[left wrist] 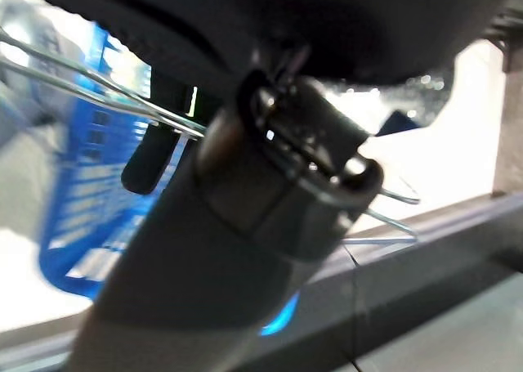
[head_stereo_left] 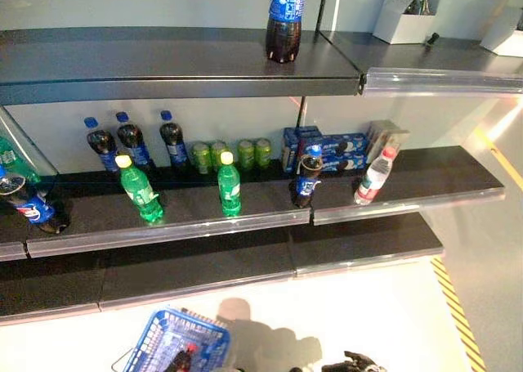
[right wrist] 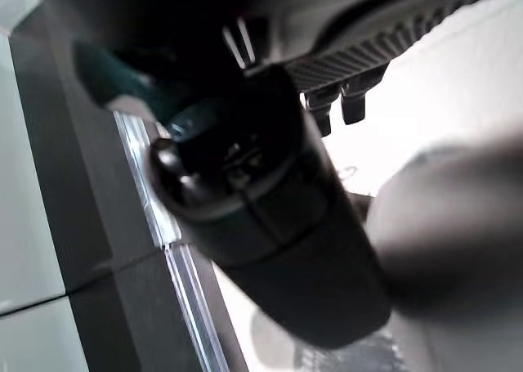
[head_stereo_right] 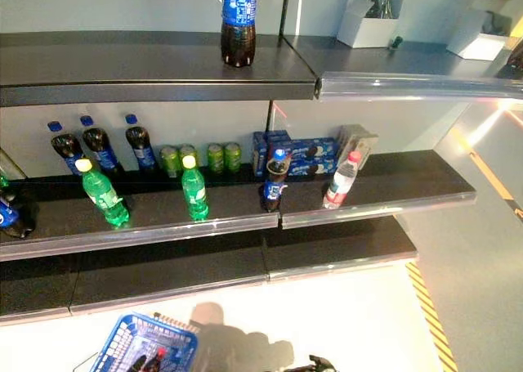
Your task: Pick up the drink and place into the basket.
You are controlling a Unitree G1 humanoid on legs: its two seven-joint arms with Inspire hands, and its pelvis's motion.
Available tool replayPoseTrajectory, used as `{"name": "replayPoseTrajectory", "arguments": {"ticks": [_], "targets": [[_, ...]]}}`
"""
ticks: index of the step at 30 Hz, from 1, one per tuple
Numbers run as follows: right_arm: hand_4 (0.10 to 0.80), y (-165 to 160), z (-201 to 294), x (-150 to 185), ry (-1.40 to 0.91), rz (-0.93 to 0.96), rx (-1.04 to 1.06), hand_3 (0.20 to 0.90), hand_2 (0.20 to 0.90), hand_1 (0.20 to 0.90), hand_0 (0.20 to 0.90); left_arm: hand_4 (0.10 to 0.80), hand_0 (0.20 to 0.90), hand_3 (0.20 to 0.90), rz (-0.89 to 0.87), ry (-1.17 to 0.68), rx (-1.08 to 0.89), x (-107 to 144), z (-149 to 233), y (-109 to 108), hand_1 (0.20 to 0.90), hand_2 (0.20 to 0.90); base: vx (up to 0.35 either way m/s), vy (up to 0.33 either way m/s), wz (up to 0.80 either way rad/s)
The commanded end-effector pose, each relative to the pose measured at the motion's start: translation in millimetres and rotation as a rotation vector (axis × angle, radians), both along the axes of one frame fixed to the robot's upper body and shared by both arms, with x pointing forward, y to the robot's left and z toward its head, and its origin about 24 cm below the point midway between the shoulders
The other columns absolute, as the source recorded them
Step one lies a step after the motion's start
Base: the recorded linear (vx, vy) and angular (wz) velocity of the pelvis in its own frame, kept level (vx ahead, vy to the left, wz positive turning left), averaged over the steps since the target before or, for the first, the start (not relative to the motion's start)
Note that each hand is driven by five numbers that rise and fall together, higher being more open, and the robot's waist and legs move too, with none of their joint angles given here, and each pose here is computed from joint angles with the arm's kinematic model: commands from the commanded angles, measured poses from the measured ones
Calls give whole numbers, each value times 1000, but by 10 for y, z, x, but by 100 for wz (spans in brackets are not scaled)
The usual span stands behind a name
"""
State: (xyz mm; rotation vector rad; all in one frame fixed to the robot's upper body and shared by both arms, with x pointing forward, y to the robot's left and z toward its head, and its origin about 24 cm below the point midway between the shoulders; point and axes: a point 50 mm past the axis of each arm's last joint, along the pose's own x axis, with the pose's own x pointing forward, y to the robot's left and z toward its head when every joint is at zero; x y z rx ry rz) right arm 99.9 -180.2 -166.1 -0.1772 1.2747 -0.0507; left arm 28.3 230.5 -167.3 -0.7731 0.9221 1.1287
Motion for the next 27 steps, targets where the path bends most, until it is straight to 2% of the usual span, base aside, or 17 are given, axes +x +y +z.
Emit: {"name": "replayPoseTrajectory", "arguments": {"ticks": [1, 4, 5, 6, 8, 10, 14, 19, 22, 24, 27], "targets": [[800, -9, 90, 268, -97, 111, -45, 900, 900, 900, 900, 100, 300, 200, -75, -301, 193, 692, 277, 305, 300, 300, 75, -113, -16], [800, -2, 108, 317, -115, 118, -38, 900, 900, 900, 900, 100, 300, 200, -84, -343, 202, 807, 326, 329, 300, 300, 129, -257, 3], [800, -15, 115, 335, -120, 130, -42, 900, 900, 900, 900, 100, 300, 200, -95, -374, 200, 944, 365, 293, 300, 300, 138, -257, 23], [800, -15, 115, 334, -120, 130, -42, 900, 900, 900, 900, 100, 300, 200, -96, -373, 200, 945, 365, 292, 300, 300, 170, -413, 43], [800, 2, 132, 381, -157, 133, -46, 900, 900, 900, 900, 100, 300, 200, -147, -412, 196, 1183, 449, 277, 300, 300, 137, -495, 44], [800, 8, 144, 411, -169, 129, -45, 900, 900, 900, 900, 100, 300, 200, -156, -416, 197, 1234, 476, 303, 300, 300, 129, -516, 16], [800, 69, 161, 452, -148, 179, -24, 900, 900, 900, 900, 100, 300, 200, -94, -377, 222, 1118, 475, 407, 300, 300, 132, -629, -7], [800, -6, 193, 450, -147, 178, -9, 900, 900, 900, 900, 100, 300, 200, -100, -332, 212, 939, 390, 354, 300, 300, 68, -515, 28], [800, -100, 206, 416, -153, 135, -25, 900, 900, 900, 900, 100, 300, 200, -148, -333, 191, 941, 358, 261, 300, 300, -33, -349, 28], [800, -256, 212, 362, -176, 113, -45, 900, 900, 900, 900, 100, 300, 200, -242, -367, 160, 1016, 359, 158, 300, 300, -74, -218, 113], [800, -329, 249, 424, -196, 117, -57, 900, 900, 900, 900, 100, 300, 200, -279, -354, 136, 993, 331, 73, 300, 300, 18, -23, 76]]}}
